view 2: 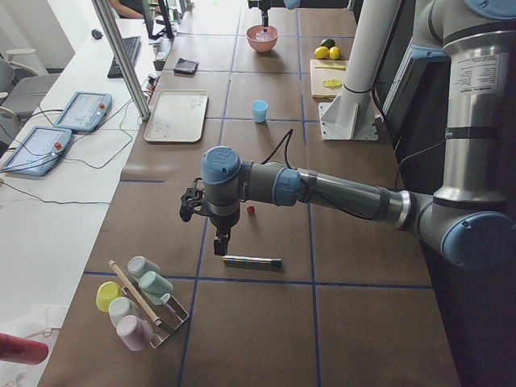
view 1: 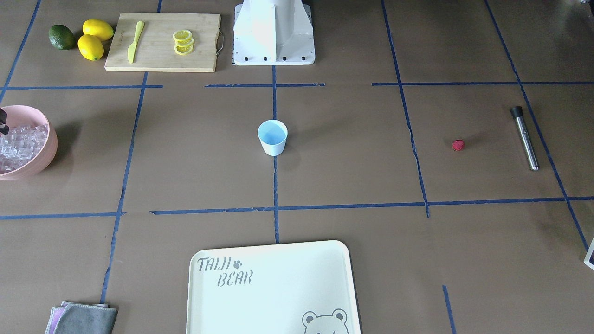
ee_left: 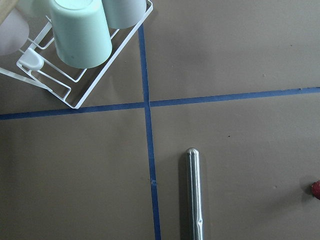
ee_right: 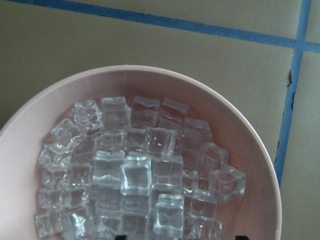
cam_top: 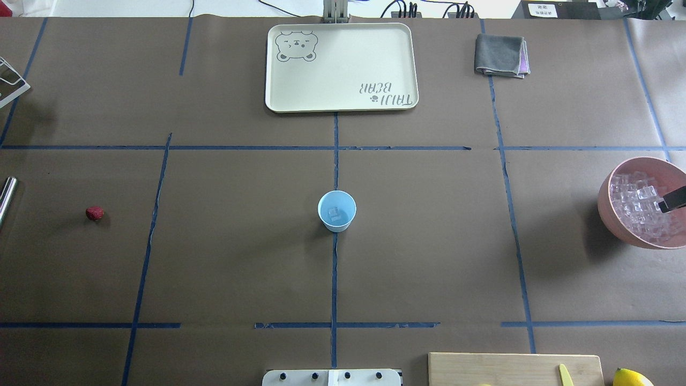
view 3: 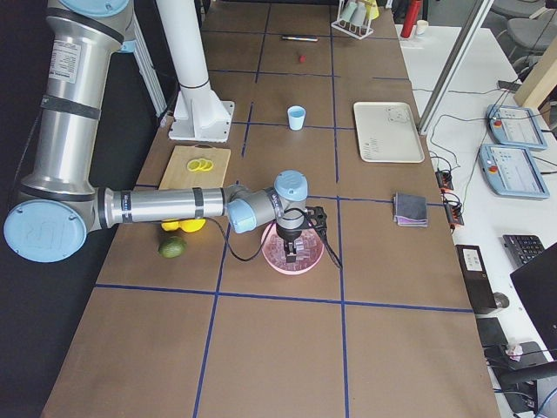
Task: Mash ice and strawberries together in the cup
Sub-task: 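Lower the right gripper into the bowl and pinch another ice cube, then carry the ice cube with the right gripper over the cup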
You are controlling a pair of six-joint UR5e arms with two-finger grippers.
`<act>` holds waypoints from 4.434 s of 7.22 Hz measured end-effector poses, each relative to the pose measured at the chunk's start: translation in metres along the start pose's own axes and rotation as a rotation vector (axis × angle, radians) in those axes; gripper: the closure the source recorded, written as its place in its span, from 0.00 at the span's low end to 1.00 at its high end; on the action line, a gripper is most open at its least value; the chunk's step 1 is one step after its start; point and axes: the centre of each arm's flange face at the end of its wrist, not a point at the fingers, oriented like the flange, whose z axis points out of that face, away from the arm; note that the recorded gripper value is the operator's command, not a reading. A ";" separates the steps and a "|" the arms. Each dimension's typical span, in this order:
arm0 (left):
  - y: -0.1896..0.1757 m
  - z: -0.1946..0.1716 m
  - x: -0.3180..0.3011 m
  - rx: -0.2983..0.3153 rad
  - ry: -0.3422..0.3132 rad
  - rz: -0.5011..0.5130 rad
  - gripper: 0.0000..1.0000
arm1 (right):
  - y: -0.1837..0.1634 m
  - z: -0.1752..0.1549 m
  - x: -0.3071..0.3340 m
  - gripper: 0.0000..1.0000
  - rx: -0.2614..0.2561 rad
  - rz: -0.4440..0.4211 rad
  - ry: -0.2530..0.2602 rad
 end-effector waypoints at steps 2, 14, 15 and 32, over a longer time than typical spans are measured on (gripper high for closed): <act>0.000 -0.001 0.000 0.001 0.000 0.001 0.00 | -0.003 0.005 -0.001 0.24 -0.006 -0.002 0.005; -0.001 -0.006 0.006 0.011 0.000 0.010 0.00 | -0.011 0.024 -0.010 0.39 -0.030 -0.025 0.023; -0.001 -0.007 0.007 0.012 0.000 0.011 0.00 | -0.011 0.023 -0.010 0.65 -0.030 -0.025 0.023; -0.011 0.053 0.098 -0.016 0.052 -0.014 0.00 | -0.063 -0.148 -0.393 1.00 0.044 0.204 -0.199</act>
